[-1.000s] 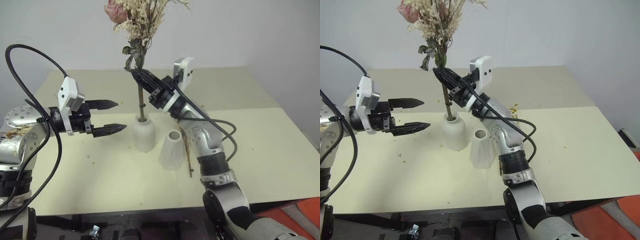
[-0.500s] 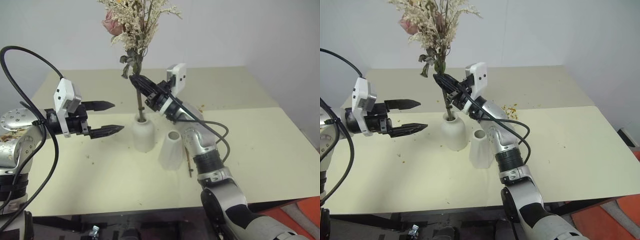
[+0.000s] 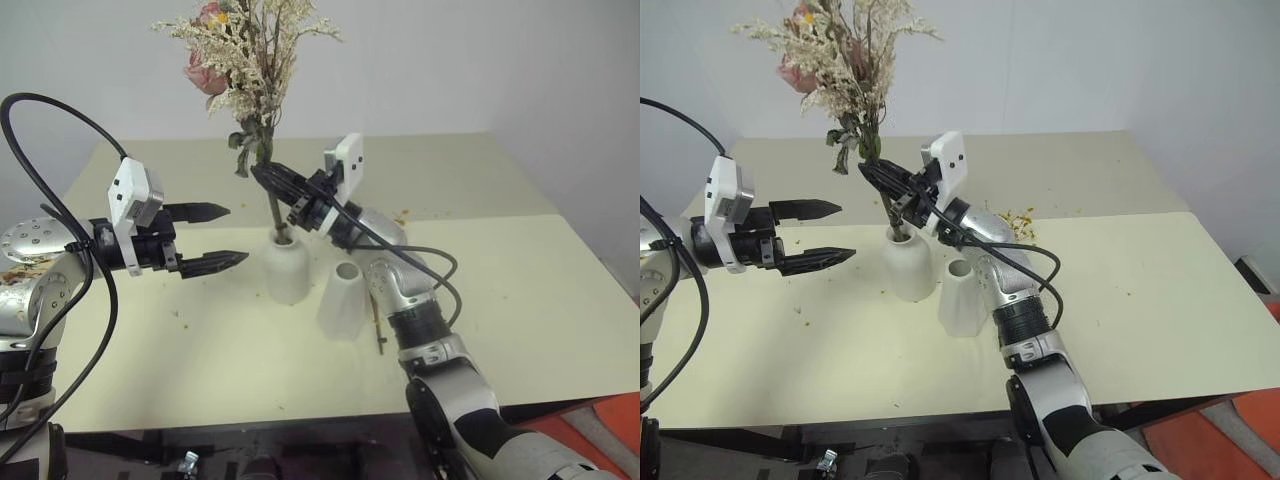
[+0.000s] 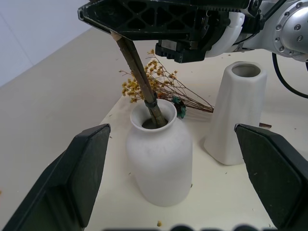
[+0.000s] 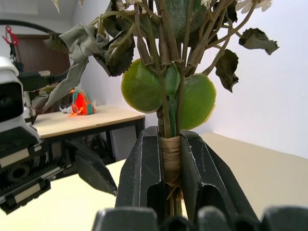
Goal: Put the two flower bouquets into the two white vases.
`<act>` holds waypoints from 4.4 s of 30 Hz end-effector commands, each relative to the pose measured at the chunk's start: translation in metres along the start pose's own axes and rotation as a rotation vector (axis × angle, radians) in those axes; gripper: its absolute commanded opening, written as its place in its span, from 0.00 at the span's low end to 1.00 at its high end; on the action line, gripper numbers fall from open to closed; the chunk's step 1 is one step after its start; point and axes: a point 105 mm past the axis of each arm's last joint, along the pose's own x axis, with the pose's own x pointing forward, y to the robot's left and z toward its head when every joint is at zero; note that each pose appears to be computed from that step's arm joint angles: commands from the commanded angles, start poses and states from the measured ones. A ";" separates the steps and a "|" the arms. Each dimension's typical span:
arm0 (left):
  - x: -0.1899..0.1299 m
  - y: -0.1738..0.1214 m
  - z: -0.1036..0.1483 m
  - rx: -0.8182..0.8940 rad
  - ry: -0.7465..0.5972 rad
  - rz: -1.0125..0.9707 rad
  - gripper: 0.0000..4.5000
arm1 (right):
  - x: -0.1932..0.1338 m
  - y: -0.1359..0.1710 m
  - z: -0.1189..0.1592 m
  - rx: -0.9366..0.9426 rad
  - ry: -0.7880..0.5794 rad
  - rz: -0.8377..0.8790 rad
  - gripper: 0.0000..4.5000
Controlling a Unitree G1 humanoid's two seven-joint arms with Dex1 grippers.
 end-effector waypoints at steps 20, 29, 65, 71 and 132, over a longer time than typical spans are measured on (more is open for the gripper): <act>-0.003 0.000 0.013 0.046 -0.026 0.004 1.00 | 0.002 0.006 -0.004 -0.001 0.010 0.020 0.06; -0.003 -0.001 0.012 0.045 -0.022 0.005 1.00 | 0.001 0.005 -0.016 -0.002 0.055 0.008 0.06; 0.006 0.004 0.007 0.031 -0.029 -0.014 1.00 | -0.019 -0.005 -0.006 -0.030 0.051 -0.051 0.99; 0.008 0.001 0.006 0.022 -0.030 -0.023 1.00 | -0.026 -0.013 0.006 -0.053 0.053 -0.070 0.99; 0.023 -0.033 0.020 0.066 -0.064 -0.324 1.00 | -0.160 -0.062 -0.074 0.205 1.191 -0.602 0.71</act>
